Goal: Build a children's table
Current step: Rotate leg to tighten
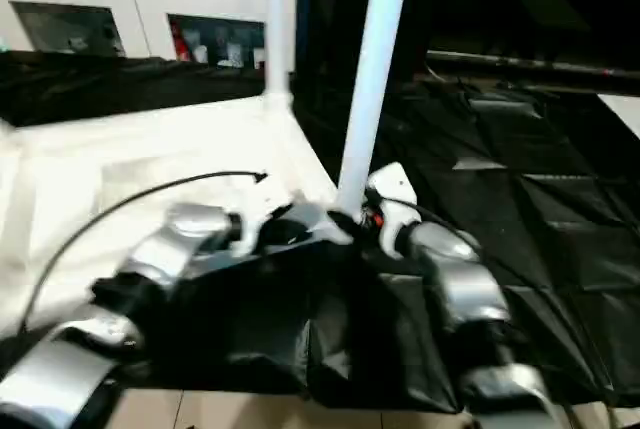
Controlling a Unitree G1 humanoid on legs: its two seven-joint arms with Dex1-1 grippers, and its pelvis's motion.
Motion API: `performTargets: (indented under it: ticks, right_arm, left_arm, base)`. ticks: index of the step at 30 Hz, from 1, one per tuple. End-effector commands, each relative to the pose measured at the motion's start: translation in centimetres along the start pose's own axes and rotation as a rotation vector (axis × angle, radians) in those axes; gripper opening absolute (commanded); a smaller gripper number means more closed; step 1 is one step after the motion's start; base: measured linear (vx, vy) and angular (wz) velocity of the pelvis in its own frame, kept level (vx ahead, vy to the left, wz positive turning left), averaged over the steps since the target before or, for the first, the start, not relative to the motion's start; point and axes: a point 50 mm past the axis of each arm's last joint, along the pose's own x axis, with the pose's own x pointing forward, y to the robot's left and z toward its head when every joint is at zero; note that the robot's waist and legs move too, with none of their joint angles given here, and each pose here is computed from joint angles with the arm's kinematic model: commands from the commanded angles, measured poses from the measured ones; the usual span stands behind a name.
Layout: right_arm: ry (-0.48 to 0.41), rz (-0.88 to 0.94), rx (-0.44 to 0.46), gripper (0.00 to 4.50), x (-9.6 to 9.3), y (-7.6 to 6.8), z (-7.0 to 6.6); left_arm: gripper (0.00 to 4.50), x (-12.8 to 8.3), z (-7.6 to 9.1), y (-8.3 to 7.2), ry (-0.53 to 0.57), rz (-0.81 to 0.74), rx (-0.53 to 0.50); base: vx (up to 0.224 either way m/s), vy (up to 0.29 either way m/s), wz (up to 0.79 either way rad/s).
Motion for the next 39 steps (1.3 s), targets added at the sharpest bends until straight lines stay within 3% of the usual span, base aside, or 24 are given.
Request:
performTargets:
  ticks: [1,5,12,17,22,28,30,35,39]
  right_arm:
    - [0.019,0.257,0.008,3.01,1.3,3.0,-0.4]
    - [0.071,0.370,-0.008,3.01,-0.2,3.4,-0.7]
    - [0.130,0.475,0.005,3.01,-0.9,4.1,-1.1]
    - [0.144,0.494,0.018,2.50,-0.9,4.3,-1.2]
    - [0.137,0.478,0.023,2.28,-0.7,4.2,-1.2]
    - [0.110,0.106,0.049,2.11,1.3,1.7,-2.0]
    - [0.096,-0.109,0.130,2.05,2.5,0.8,-2.5]
    - [0.078,-0.356,0.258,1.98,4.4,0.4,-2.8]
    - [0.047,-0.433,0.328,1.98,6.7,1.5,-2.3]
  left_arm:
    - [0.00,1.1,1.0,-1.5,-0.061,-0.141,0.035]
    - [0.00,-0.5,0.6,-2.1,-0.057,-0.292,0.021]
    - [0.00,-1.8,0.1,-2.1,-0.044,-0.333,0.002]
    - [0.00,-2.1,0.0,-2.0,-0.047,-0.329,-0.005]
    - [0.00,-2.0,0.0,-1.8,-0.049,-0.294,-0.003]
    - [0.00,-1.1,0.1,-0.4,-0.033,-0.076,-0.024]
    - [0.00,-0.1,0.3,0.6,-0.026,0.085,-0.058]
    - [0.00,1.5,1.1,1.3,-0.026,0.266,-0.112]
    - [0.00,4.1,2.5,0.1,-0.062,0.261,-0.121]
  base:
    - [0.000,0.000,0.00]
    - [0.000,0.000,0.00]
    - [0.000,0.000,0.00]
    - [0.000,0.000,0.00]
    - [0.000,0.000,0.00]
    - [0.000,0.000,0.00]
    - [0.000,0.000,0.00]
    - [0.000,0.000,0.00]
    - [0.000,0.000,0.00]
